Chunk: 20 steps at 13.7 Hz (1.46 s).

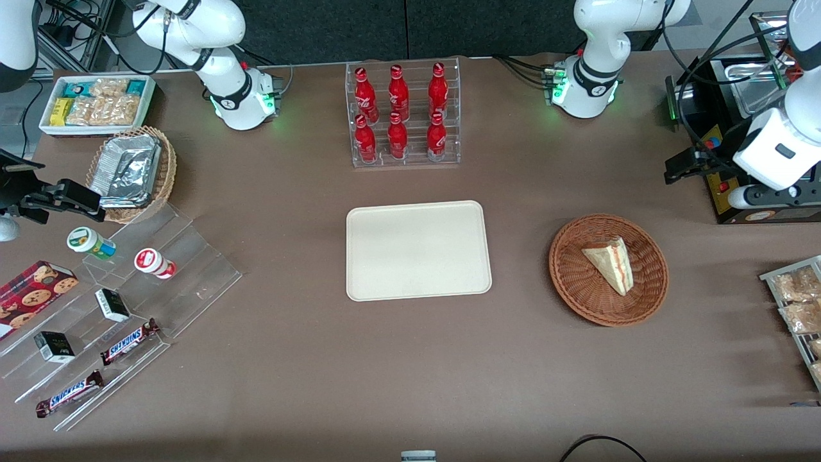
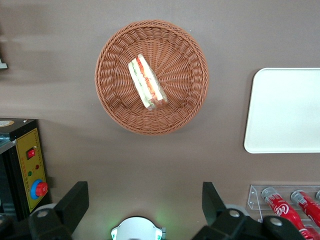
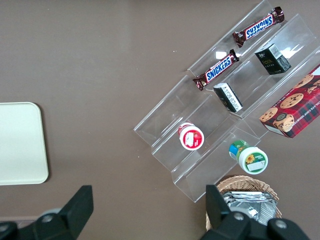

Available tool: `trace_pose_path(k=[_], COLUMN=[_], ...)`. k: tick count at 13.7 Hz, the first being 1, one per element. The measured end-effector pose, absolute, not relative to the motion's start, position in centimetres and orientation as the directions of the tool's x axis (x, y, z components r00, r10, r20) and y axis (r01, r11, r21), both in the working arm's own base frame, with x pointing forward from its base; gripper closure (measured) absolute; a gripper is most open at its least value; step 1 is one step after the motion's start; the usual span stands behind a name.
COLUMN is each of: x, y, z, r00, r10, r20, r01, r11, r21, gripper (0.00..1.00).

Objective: Place sandwich from basket to tray
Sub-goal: 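Lower the left gripper over the basket onto the wrapped sandwich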

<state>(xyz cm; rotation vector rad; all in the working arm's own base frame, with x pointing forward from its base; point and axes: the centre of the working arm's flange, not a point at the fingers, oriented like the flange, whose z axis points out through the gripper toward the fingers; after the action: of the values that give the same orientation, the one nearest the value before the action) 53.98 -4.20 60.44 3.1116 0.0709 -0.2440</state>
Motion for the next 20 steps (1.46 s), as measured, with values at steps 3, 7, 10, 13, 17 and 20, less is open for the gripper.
trace_pose_path(k=[3, 7, 10, 13, 17, 20], x=[53.9, 54.6, 55.2, 54.8, 54.4, 54.5], y=[-4.2, -3.5, -2.9, -2.8, -2.7, -2.7], z=[59.8, 53.4, 47.6, 42.5, 38.0, 34.6], r00=[0.983, 0.975, 0.981, 0.987, 0.972, 0.931], r10=[0.045, 0.061, 0.075, 0.086, 0.220, 0.363], r20=[-0.177, -0.212, -0.178, -0.134, -0.082, -0.048], r01=[0.048, 0.064, 0.078, 0.089, 0.222, 0.364], r11=[-0.999, -0.998, -0.997, -0.996, -0.975, -0.931], r21=[0.013, 0.010, 0.013, 0.016, 0.012, 0.015], gripper=[0.00, 0.00, 0.00, 0.00, 0.00, 0.00])
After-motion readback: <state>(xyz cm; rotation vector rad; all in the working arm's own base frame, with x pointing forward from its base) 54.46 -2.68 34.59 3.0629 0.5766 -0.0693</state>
